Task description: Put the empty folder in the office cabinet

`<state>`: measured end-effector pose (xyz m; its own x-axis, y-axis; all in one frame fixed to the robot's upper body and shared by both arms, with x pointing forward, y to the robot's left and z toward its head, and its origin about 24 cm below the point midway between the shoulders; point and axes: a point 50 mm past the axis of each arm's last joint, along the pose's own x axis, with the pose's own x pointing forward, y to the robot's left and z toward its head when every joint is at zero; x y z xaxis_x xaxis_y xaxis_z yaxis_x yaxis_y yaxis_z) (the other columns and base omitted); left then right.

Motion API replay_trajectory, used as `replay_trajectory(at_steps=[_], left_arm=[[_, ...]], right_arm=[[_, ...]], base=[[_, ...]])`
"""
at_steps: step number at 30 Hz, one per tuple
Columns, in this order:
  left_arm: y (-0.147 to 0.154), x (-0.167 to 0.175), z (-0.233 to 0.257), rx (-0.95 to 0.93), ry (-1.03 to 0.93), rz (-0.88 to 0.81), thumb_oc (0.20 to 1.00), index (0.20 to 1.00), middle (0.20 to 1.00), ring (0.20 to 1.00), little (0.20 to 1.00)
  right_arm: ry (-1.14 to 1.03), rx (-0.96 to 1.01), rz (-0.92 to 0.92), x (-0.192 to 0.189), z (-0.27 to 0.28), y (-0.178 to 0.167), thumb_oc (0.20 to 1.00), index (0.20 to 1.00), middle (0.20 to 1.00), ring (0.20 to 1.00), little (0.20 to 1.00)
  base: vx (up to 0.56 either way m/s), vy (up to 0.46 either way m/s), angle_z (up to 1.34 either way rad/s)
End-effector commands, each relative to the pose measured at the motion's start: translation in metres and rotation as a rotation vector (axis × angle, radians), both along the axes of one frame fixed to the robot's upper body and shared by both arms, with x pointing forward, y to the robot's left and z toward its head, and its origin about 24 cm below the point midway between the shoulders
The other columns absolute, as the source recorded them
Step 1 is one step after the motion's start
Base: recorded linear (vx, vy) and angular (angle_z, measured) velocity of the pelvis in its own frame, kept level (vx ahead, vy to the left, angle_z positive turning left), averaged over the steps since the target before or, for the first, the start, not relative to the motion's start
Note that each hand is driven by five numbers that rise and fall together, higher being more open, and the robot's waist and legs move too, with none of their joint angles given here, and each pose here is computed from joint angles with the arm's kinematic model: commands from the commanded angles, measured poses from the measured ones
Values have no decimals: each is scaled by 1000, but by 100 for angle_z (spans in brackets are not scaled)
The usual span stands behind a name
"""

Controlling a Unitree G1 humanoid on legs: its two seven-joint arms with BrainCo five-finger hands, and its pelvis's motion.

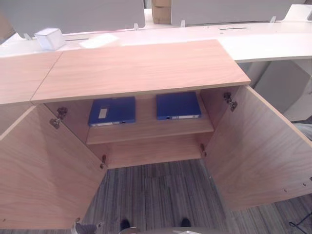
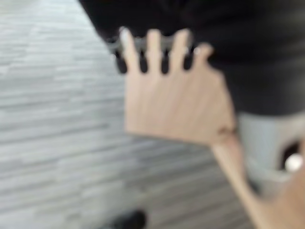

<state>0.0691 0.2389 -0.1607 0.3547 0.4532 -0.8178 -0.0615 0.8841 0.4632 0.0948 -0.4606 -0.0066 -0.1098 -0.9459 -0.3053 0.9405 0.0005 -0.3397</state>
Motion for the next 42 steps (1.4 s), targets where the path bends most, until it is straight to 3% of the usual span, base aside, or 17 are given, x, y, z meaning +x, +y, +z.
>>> replay_trajectory(at_steps=[1, 7, 14, 15, 17, 18, 19, 21, 29, 33, 36, 39, 41, 42], left_arm=[[20, 4, 5, 60, 5, -5, 1000, 1000, 1000, 1000, 1000], [19, -8, 3, 59, 56, -38, 1000, 1000, 1000, 1000, 1000], [20, -18, 1, 54, 95, -45, 1000, 1000, 1000, 1000, 1000], [21, -20, 1, 44, 98, -42, 1000, 1000, 1000, 1000, 1000], [21, -18, 2, 38, 90, -42, 1000, 1000, 1000, 1000, 1000], [21, -19, 1, 26, 87, -42, 1000, 1000, 1000, 1000, 1000], [20, -18, 1, 7, 84, -47, 1000, 1000, 1000, 1000, 1000], [21, -18, 1, -12, 82, -52, 1000, 1000, 1000, 1000, 1000], [15, -14, 1, -43, 65, -65, 1000, 1000, 1000, 1000, 1000], [11, -14, 0, -62, 65, -70, 1000, 1000, 1000, 1000, 1000], [8, -17, -2, -79, 78, -85, 1000, 1000, 1000, 1000, 1000], [8, -17, -2, -79, 78, -85, 1000, 1000, 1000, 1000, 1000], [6, -16, -2, -90, 80, -92, 1000, 1000, 1000, 1000, 1000], [4, -11, -2, -104, 70, -116, 1000, 1000, 1000, 1000, 1000]], right_arm=[[-68, -45, -20, 4, 15, -10, 1000, 1000, 1000, 1000, 1000], [-134, -18, 1, 1, 3, -1, 1000, 1000, 1000, 1000, 1000], [-265, -16, 170, 31, 2, 15, 1000, 1000, 1000, 1000, 1000], [-373, 12, 309, 52, 3, 25, 1000, 1000, 1000, 1000, 1000], [-468, 36, 389, 67, 6, 34, 1000, 1000, 1000, 1000, 1000], [-598, 74, 469, 82, 7, 47, 1000, 1000, 1000, 1000, 1000], [-871, 164, 570, 105, 8, 76, 1000, 1000, 1000, 1000, 1000], [-999, 244, 654, 118, 6, 104, 1000, 1000, 1000, 1000, 1000], [-1041, 329, 813, 128, 4, 140, 1000, 1000, 1000, 1000, 1000], [-1080, 449, 894, 126, -7, 177, 1000, 1000, 1000, 1000, 1000], [-994, 577, 1027, 116, -22, 208, 1000, 1000, 1000, 1000, 1000], [-994, 578, 1027, 116, -22, 208, 1000, 1000, 1000, 1000, 1000], [-920, 667, 1072, 108, -37, 224, 1000, 1000, 1000, 1000, 1000], [-795, 846, 1211, 96, -55, 258, 1000, 1000, 1000, 1000, 1000]], base=[[38, -19, 24], [61, 21, 11], [5, 63, 1], [-12, 42, 0], [-15, 46, 1], [-15, 71, -6], [0, 74, -17], [11, 58, -27], [3, 9, -5], [6, 7, -5], [0, 0, 0], [0, 0, 0], [-16, -7, 1], [-21, -7, 3]])
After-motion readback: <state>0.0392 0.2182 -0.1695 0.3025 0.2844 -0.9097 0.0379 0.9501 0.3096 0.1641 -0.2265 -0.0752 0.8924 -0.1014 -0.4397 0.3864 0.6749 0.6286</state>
